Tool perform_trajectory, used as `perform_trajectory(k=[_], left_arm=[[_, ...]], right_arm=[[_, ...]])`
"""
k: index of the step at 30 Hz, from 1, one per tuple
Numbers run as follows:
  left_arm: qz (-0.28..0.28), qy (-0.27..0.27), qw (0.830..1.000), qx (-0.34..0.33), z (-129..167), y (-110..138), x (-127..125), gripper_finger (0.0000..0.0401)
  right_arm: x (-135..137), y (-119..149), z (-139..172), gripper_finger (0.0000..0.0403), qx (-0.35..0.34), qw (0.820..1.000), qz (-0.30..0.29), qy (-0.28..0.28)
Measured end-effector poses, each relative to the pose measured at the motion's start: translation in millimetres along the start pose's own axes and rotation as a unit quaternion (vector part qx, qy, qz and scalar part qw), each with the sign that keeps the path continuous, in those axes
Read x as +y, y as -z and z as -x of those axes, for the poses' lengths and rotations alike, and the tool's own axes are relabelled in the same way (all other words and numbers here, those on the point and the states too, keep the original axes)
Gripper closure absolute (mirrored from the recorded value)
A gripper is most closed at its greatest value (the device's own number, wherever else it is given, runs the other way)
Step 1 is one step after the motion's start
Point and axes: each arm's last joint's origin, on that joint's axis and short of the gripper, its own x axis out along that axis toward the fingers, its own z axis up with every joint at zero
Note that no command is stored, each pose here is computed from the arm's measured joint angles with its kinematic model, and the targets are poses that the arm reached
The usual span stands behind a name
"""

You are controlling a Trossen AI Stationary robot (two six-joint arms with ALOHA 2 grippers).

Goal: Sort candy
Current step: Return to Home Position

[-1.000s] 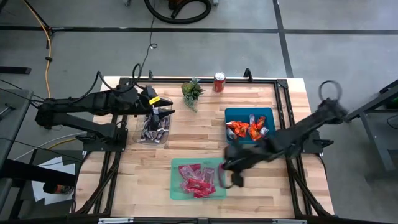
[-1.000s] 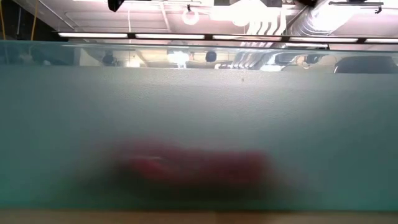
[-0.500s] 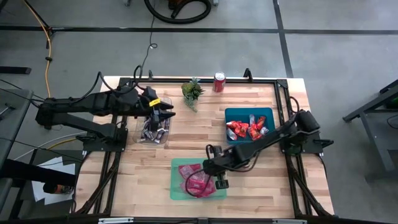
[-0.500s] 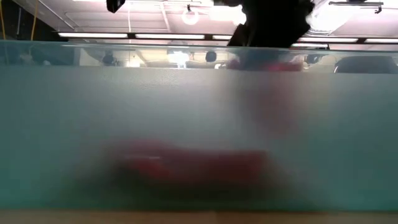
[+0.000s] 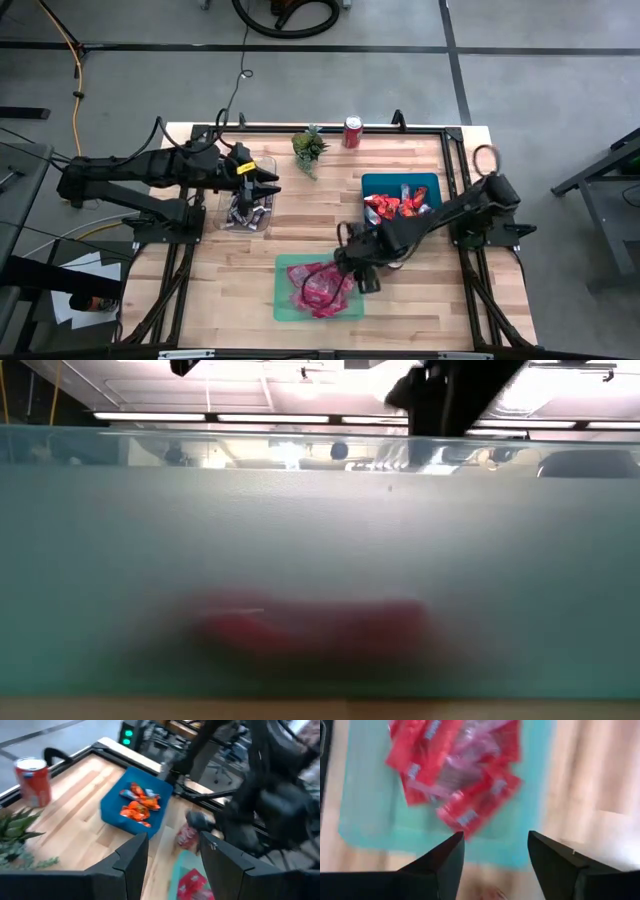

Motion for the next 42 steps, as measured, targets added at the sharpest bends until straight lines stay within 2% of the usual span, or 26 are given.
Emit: perform_trajectory(k=[5, 8, 10, 13, 15, 20, 24, 27, 29, 33, 38, 42], left_arm=[[-0.034, 0.054, 0.998, 0.002, 12.7, -1.4, -2.6, 0.0244], [-0.060, 0.058, 0.996, -0.017, 27.2, 0.7, -1.6, 0.0274], [-0.067, 0.055, 0.995, -0.040, 34.3, 8.4, 2.4, 0.0310], [-0.066, 0.066, 0.992, -0.087, 36.9, 29.8, 12.4, 0.0377], [-0.049, 0.083, 0.987, -0.130, 34.0, 48.9, 21.4, 0.0392], [0.007, 0.132, 0.958, -0.254, 21.1, 101.2, 45.4, 0.0398], [0.039, 0.168, 0.932, -0.319, 16.9, 136.7, 62.2, 0.0400], [0.062, 0.168, 0.924, -0.337, 16.3, 157.3, 73.1, 0.0400], [0.072, 0.159, 0.927, -0.333, 15.0, 166.1, 77.9, 0.0401], [0.079, 0.148, 0.933, -0.318, 14.4, 168.1, 79.1, 0.0401], [0.100, 0.140, 0.931, -0.323, 14.9, 167.7, 80.1, 0.0401], [0.095, 0.137, 0.931, -0.324, 14.8, 167.7, 80.2, 0.0401]], right_arm=[[-20.8, 4.5, 66.1, 0.0191, -0.017, 0.997, 0.007, 0.073], [-36.8, 19.4, 106.3, 0.0220, -0.058, 0.991, -0.045, 0.108], [-46.7, 34.7, 126.7, 0.0255, -0.084, 0.985, -0.094, 0.120], [-58.1, 61.6, 153.8, 0.0334, -0.123, 0.969, -0.173, 0.122], [-62.4, 80.4, 167.4, 0.0384, -0.147, 0.957, -0.221, 0.119], [-65.7, 121.8, 186.9, 0.0392, -0.196, 0.926, -0.308, 0.093], [-64.4, 149.1, 192.3, 0.0396, -0.234, 0.913, -0.330, 0.064], [-64.0, 165.6, 189.7, 0.0399, -0.262, 0.901, -0.344, 0.035], [-64.2, 174.3, 184.1, 0.0401, -0.281, 0.892, -0.353, 0.018], [-64.2, 185.6, 163.8, 0.0402, -0.328, 0.876, -0.353, -0.018], [-67.0, 187.5, 128.8, 0.0402, -0.417, 0.858, -0.295, -0.059], [-81.1, 192.9, 108.5, 0.0402, -0.466, 0.848, -0.244, -0.060]])
